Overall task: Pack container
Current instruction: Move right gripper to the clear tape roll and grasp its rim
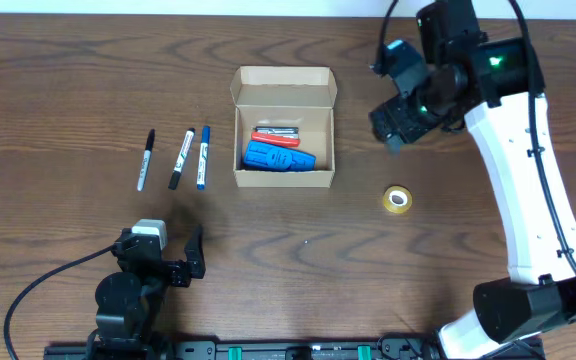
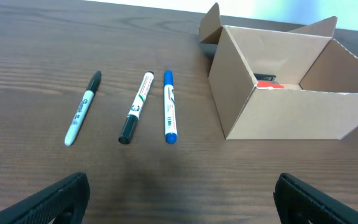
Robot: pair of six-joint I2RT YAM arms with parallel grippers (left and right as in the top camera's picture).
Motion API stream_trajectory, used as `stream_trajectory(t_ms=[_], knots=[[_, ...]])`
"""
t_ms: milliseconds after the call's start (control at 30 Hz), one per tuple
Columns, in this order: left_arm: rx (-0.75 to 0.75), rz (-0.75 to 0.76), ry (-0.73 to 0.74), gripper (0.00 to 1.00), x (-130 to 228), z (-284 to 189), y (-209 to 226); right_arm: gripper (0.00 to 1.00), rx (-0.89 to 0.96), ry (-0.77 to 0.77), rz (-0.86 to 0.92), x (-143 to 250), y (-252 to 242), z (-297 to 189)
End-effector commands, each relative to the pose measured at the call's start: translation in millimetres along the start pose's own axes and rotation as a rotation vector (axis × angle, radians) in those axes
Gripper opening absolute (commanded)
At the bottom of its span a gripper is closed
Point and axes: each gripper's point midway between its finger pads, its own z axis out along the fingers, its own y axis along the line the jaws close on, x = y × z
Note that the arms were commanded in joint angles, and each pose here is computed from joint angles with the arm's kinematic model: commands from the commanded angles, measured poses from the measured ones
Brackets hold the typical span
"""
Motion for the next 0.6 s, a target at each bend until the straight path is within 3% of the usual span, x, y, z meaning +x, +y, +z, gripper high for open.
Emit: stream_trajectory(t_ms=[0, 200, 567], knots=[[-0.006, 0.0, 0.014, 0.95, 7.6, 2.8, 2.6, 0.99, -0.013, 0.046, 0.11, 14.8, -6.6, 10.7], [-0.006, 0.0, 0.014, 0.95, 7.6, 2.8, 2.6, 0.99, -0.203, 0.086, 0.151, 28.1, 19.2, 32.0], [-0.006, 0.0, 0.014, 0.95, 7.6, 2.8, 2.6, 0.99, -0.209, 0.167, 0.208, 58.0, 22.3, 95.8]])
